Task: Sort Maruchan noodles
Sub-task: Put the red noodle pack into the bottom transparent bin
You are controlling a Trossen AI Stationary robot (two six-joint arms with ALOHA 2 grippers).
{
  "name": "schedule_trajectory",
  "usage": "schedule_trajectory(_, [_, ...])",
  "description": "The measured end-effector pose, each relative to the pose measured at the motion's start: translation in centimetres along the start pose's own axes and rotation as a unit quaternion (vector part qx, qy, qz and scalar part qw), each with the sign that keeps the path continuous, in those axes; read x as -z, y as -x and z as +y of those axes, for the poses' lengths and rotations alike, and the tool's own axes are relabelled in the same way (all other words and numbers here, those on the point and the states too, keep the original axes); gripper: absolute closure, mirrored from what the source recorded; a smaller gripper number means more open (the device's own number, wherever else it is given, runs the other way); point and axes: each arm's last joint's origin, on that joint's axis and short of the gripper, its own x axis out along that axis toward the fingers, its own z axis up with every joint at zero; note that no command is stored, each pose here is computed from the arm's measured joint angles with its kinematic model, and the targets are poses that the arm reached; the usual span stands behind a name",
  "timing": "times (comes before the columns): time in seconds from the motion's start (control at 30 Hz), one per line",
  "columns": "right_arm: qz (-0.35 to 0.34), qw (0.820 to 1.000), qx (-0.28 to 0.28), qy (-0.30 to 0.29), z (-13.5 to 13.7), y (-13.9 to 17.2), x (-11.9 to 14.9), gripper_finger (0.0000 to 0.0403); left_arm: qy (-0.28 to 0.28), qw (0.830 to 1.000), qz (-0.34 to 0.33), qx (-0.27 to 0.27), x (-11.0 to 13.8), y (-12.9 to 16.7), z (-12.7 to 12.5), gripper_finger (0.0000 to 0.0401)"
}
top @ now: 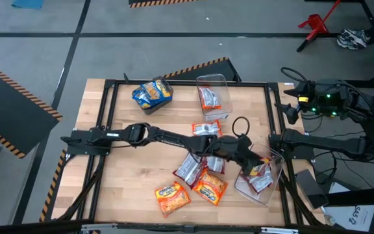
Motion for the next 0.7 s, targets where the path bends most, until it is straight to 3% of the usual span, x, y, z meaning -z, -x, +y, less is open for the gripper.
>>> schedule_trajectory(0.1, [0.000,1.000,-0.003,0.000,0.0,0.0,0.0,0.0056,0.004,0.998,0.061,0.020,-1.6,0.9,0.0,0.0259])
schedule_trajectory(0.17, [0.001,1.000,-0.006,0.001,0.0,0.0,0.0,0.0056,-0.009,0.994,0.107,-0.012,-2.8,2.3,-0.5,0.0260])
schedule_trajectory(0.27, [0.001,1.000,-0.005,0.001,0.0,0.0,0.0,0.0056,-0.071,0.978,0.163,-0.108,-4.4,5.3,-1.5,0.0260])
schedule_trajectory(0.4, [0.001,1.000,-0.006,0.001,0.0,0.0,0.0,0.0056,-0.136,0.941,0.219,-0.219,-5.4,9.6,-3.7,0.0260])
schedule_trajectory(0.57, [0.002,1.000,-0.006,0.001,0.0,0.0,0.0,0.0056,-0.151,0.910,0.261,-0.285,-3.6,13.1,-7.4,0.0260])
schedule_trajectory(0.7, [0.002,1.000,-0.006,0.003,0.0,0.0,0.0,0.0056,-0.126,0.889,0.304,-0.319,-0.7,14.1,-8.4,0.0260])
